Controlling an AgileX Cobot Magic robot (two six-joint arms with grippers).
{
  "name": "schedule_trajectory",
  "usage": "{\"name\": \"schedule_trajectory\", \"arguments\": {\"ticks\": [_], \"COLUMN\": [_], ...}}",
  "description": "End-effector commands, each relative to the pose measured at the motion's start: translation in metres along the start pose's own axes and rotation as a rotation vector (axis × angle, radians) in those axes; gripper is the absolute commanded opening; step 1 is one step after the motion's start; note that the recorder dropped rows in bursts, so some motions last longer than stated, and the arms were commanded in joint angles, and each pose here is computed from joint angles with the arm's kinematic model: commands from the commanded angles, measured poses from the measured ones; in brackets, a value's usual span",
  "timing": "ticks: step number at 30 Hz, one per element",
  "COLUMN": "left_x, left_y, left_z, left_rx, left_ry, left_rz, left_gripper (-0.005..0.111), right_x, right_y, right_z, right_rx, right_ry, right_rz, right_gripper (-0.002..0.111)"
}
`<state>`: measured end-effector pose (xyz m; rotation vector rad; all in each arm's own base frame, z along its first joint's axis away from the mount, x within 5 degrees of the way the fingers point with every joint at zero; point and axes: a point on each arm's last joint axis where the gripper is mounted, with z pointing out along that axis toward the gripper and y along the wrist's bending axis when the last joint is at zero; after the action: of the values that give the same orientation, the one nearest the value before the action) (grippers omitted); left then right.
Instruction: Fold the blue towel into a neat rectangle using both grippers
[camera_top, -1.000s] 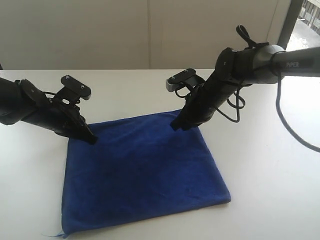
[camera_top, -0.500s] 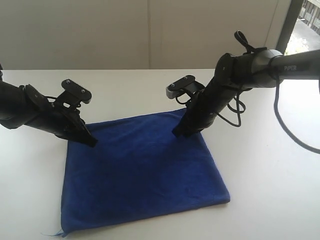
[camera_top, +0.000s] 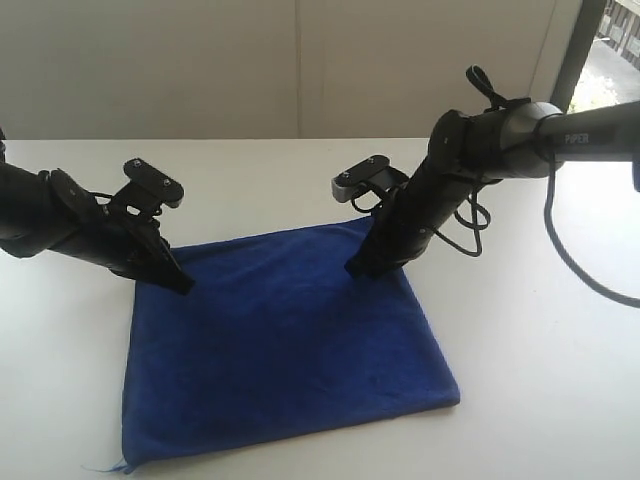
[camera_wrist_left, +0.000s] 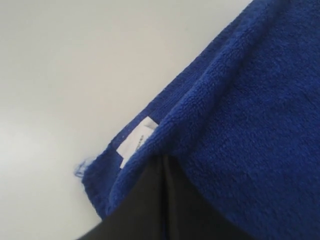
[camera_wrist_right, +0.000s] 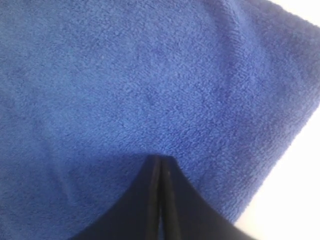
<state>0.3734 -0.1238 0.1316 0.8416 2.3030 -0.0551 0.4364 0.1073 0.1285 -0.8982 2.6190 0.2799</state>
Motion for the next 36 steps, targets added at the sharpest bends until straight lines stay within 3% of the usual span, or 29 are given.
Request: {"name": "schedule_trajectory", "arguments": {"ticks": [1, 10, 17, 21, 27, 31, 36], "left_x": [-0.005, -0.039, -0.052, -0.036, 0.014, 0.053, 0.088], "left_y": [-0.001, 0.001, -0.013, -0.021, -0.045, -0.063, -0.081], "left_z": [-0.011, -0.075, -0.15, -0.184, -0.226, -0.242, -0.249], "left_rx": [0.035, 0.05, 0.164, 0.147, 0.171, 0.201, 0.25], "left_ry": [-0.006, -0.147, -0.228, -0.265, -0.277, -0.272, -0.244], "left_rz": [-0.018, -0.009, -0.003, -0.033, -0.127, -0.203, -0.225], "left_gripper": [0.0, 0.0, 0.0, 0.0, 0.0, 0.0, 0.0], "right_x": [-0.004, -0.019, 0.007, 0.032, 0.073, 0.085, 0.087], "right_y": [-0.001, 0.005, 0.01, 0.021, 0.053, 0.078, 0.077], "right_z": [-0.012, -0.064, -0.088, -0.086, -0.08, -0.077, -0.07], "right_rx": [0.033, 0.087, 0.11, 0.095, 0.05, 0.054, 0.098], "right_ry": [-0.026, -0.108, 0.143, 0.18, 0.116, 0.096, 0.039], "right_rz": [-0.028, -0.078, -0.051, -0.027, 0.042, -0.007, -0.014], "right_gripper": [0.0, 0.0, 0.0, 0.0, 0.0, 0.0, 0.0]}}
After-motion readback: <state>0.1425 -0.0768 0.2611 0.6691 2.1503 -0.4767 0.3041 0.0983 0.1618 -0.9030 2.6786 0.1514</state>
